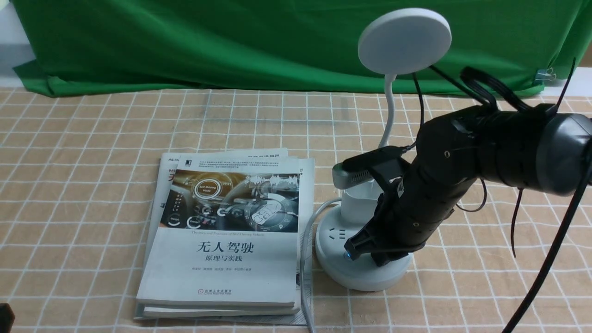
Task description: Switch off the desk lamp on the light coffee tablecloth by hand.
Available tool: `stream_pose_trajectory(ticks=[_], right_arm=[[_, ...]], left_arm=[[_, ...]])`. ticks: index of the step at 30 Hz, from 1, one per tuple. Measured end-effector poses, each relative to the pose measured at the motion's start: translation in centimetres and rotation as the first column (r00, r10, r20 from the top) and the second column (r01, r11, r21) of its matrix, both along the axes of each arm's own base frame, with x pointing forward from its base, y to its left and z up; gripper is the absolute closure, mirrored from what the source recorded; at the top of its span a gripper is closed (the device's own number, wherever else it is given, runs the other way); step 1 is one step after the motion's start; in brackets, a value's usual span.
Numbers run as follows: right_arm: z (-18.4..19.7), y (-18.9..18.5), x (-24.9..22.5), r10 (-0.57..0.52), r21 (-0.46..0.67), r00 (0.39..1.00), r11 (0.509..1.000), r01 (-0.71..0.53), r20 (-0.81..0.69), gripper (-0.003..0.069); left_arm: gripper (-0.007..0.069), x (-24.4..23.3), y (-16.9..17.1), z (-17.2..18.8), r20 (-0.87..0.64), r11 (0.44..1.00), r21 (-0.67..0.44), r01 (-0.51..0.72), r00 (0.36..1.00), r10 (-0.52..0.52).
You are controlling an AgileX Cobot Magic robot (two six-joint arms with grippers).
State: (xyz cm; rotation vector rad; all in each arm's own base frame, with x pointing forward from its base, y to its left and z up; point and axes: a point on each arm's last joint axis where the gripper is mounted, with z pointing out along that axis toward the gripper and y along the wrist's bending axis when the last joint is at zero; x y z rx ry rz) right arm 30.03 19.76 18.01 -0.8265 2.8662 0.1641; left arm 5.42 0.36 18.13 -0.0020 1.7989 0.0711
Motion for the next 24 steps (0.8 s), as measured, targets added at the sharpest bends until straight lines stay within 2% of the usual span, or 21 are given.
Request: stream_pose_trajectory(ticks=[5, 12, 16, 24], right_arm=[[1.0, -0.3, -0.2, 0.006, 0.005, 1.0, 1.0, -0.006, 0.027, 0.0623], [5.6, -1.8, -2.9, -0.026, 0.084, 0.989, 0.996, 0.014, 0.145, 0.0623], [7.2, -4.4, -7.1, -0.061, 0.138, 0.976, 0.99, 0.033, 0.207, 0.0623], [7.5, -9.3, -14.7, -0.12, 0.203, 0.96, 0.977, 0.069, 0.254, 0.0615]], left_arm=[[0.0621, 0.0, 0.0, 0.0, 0.0, 1.0, 0.0, 0.0, 1.0, 0.0], [0.0621, 0.0, 0.0, 0.0, 0.0, 1.0, 0.0, 0.0, 1.0, 0.0], [0.0621, 0.0, 0.0, 0.0, 0.0, 1.0, 0.0, 0.0, 1.0, 0.0], [0.0621, 0.0, 0.0, 0.0, 0.0, 1.0, 0.0, 0.0, 1.0, 0.0]])
